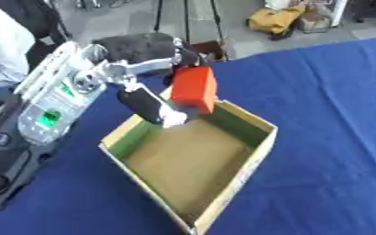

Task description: Pick up objects on the table and place them in the box.

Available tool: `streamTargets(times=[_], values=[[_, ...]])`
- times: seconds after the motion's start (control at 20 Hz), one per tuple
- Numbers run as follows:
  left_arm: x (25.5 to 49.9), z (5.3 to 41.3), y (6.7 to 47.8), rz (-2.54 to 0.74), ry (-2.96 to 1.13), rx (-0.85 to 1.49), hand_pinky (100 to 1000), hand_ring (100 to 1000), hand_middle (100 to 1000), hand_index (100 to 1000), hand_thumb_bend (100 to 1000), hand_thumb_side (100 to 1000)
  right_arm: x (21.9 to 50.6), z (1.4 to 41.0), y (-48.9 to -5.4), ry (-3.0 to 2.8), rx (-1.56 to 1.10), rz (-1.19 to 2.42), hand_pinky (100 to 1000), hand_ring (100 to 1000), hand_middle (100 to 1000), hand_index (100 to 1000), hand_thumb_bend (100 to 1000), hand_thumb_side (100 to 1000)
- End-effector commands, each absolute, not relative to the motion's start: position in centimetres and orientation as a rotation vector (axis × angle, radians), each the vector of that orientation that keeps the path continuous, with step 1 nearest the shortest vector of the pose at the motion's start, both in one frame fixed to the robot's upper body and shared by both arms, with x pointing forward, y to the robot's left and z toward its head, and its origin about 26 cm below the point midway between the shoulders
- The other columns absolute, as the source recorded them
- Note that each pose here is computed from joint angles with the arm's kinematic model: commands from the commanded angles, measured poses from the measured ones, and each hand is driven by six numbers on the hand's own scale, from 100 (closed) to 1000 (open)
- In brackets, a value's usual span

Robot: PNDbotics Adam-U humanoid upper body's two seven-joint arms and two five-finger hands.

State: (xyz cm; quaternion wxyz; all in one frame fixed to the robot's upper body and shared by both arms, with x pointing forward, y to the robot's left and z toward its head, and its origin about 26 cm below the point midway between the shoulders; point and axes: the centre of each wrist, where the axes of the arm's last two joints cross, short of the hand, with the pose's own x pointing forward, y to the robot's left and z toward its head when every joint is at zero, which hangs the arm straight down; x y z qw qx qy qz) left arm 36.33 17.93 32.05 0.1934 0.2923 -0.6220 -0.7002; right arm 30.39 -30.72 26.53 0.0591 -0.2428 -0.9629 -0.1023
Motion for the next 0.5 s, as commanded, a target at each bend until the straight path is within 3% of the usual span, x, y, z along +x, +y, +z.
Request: streamTargets(times=[0.05, 0.5], values=[[36.43, 32.19, 17.78, -1.983, -1.746, 0.861, 190, 443, 459, 791, 100, 363, 29.99, 27.36, -30.82, -2.947, -0.755, -0.304, 745, 696, 784, 739, 100, 564], [36.35, 32.04, 17.41, -2.007, -1.745, 0.879, 193, 446, 460, 792, 100, 362, 29.98, 27.23, -30.85, -2.939, -0.762, -0.308, 745, 697, 785, 739, 100, 562]])
